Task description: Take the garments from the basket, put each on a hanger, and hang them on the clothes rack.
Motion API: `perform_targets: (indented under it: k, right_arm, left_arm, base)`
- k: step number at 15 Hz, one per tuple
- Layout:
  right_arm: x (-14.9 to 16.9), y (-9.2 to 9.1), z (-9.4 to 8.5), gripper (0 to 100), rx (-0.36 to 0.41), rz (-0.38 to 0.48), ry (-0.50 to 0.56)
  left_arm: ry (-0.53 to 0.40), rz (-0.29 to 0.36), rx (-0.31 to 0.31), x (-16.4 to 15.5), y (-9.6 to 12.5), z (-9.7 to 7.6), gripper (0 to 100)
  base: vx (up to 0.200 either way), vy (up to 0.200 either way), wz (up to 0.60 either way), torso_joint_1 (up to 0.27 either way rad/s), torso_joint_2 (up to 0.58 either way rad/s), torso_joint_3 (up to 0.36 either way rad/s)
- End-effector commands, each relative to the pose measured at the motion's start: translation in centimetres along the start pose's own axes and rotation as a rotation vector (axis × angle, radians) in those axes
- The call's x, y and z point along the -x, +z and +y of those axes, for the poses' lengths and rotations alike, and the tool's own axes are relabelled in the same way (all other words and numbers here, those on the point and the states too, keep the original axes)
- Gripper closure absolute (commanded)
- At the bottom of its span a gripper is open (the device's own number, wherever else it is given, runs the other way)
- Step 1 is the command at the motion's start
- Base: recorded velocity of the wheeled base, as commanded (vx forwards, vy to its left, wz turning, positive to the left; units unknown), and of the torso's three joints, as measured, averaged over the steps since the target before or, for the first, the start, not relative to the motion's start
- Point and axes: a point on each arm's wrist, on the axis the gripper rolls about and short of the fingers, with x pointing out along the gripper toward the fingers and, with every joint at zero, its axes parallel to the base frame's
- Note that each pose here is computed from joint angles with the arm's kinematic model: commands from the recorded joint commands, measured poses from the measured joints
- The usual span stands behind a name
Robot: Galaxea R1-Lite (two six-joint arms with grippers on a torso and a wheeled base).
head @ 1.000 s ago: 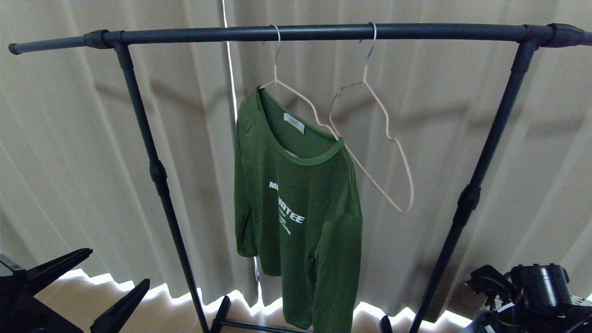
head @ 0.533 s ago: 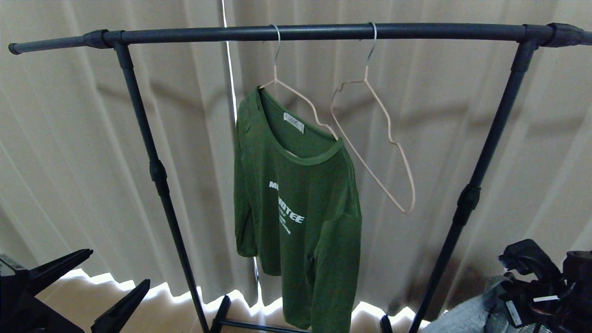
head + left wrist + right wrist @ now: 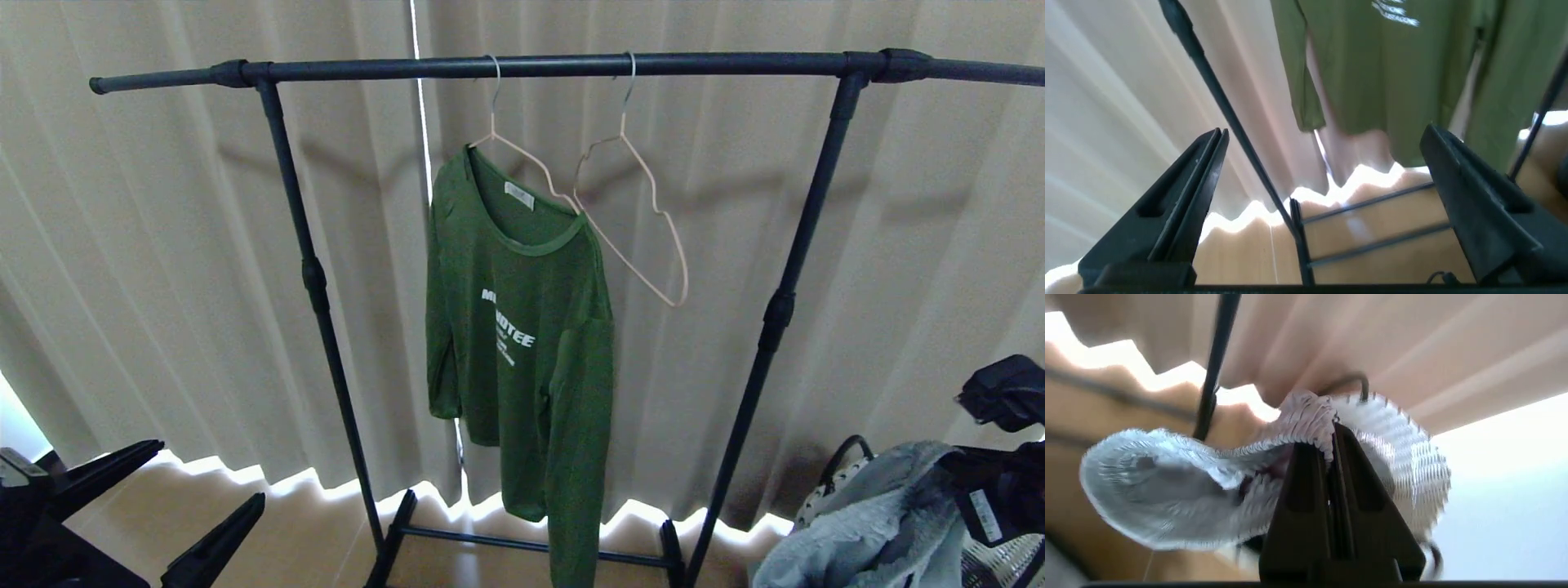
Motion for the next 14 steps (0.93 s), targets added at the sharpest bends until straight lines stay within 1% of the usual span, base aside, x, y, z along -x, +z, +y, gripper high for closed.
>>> perform_targets:
  k: [1, 3, 7, 8, 10, 11, 12, 14]
  right_arm:
    - [4.2, 1.7, -1.1, 100, -0.02, -0.175, -0.028]
    - [4.3, 1.7, -1.0, 100, -0.015, -0.181, -0.02]
    - [4.2, 2.0, -0.1, 100, 0.019, -0.198, 0.04]
    - [4.1, 2.0, 0.3, 100, 0.03, -0.2, 0.065]
    - [4.2, 2.2, 0.9, 100, 0.04, -0.213, 0.104]
    - [4.3, 2.4, 1.3, 100, 0.039, -0.229, 0.139]
    - [4.4, 2.4, 1.5, 100, 0.043, -0.235, 0.15]
    - [4.7, 3.1, 1.8, 100, 0.054, -0.271, 0.19]
  left_arm:
    - [-0.003, 0.002, -0.002, 0.0, -0.1, 0.0, 0]
    - [-0.006, 0.006, -0.002, 0.0, -0.2, -0.1, 0]
    - [-0.007, 0.004, -0.002, 0.0, -0.1, -0.1, 0]
    - [-0.02, -0.001, -0.004, 0.1, -0.1, -0.2, 0]
    - [-0.055, -0.029, -0.011, 0.4, 0.1, -0.6, 0]
    - [-0.102, -0.066, -0.016, 0.7, 0.4, -1.0, 0]
    - [-0.117, -0.074, -0.018, 0.8, 0.5, -1.1, 0]
    - [-0.185, -0.09, -0.025, 0.6, 1.0, -1.7, 0]
  base:
    - [-0.2, 0.0, 0.0, 0.002, 0.0, 0.002]
    - [0.0, 0.0, 0.0, 0.0, 0.0, 0.0]
    - [0.0, 0.0, 0.0, 0.0, 0.0, 0.0]
    - [0.0, 0.0, 0.0, 0.0, 0.0, 0.0]
    - [0.0, 0.0, 0.0, 0.0, 0.0, 0.0]
    - [0.0, 0.0, 0.0, 0.0, 0.0, 0.0]
    - [0.0, 0.0, 0.0, 0.0, 0.0, 0.0]
    - [0.0, 0.0, 0.0, 0.0, 0.0, 0.0]
